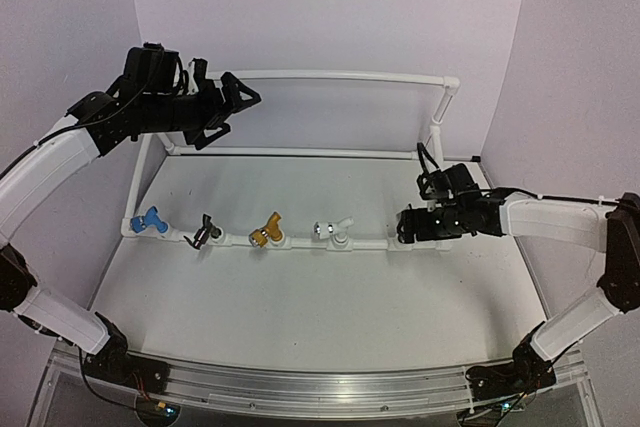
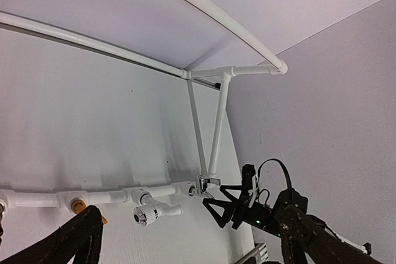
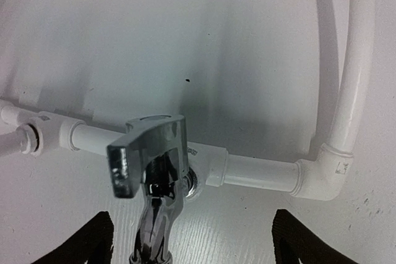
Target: Install the water faucets
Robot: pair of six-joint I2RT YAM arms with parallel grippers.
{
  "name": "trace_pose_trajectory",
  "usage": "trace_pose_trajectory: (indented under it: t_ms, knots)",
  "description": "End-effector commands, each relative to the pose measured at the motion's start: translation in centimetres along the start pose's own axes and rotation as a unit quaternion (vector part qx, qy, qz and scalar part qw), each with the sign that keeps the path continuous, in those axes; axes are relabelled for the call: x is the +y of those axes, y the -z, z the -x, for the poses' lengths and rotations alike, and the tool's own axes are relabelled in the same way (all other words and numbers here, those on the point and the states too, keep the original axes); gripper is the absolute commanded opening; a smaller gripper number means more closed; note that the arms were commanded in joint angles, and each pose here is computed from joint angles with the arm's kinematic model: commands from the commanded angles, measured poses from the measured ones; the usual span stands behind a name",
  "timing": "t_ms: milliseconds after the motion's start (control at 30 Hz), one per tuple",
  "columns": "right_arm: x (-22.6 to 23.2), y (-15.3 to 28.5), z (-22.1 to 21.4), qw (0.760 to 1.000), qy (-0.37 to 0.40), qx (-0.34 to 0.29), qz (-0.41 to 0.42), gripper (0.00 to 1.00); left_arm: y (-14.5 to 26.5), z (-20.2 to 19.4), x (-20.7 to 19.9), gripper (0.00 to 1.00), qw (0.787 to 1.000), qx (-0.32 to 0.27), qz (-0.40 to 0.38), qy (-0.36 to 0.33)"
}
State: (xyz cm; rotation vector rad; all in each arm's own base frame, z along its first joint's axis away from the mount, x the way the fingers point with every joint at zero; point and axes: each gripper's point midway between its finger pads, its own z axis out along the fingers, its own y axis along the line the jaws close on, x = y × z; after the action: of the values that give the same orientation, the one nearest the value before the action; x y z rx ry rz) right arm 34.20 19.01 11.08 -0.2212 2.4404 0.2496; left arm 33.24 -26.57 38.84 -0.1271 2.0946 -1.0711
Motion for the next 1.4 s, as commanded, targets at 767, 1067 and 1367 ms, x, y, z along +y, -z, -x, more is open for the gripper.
trace_pose_trajectory:
  t_ms: [767,1067,1367]
  knots:
    - [4.5,11.8,3.4,0.516,0.846,-0.061,0.123,0.98,0.6,-1.8,-2.6,1.00,0.995,0.065,-0.060,-0.048]
    - [2.9,5.8,4.7,0.320,0.940,0.019,0.116,0.96,1.6,-1.9,-3.0,1.00,0.995,0.062,-0.074,-0.038]
    - [0.7,2.5,4.0,0.235,0.961,0.088,0.116,0.93,3.4,-1.3,-2.9,1.00,0.996,0.029,-0.075,-0.030]
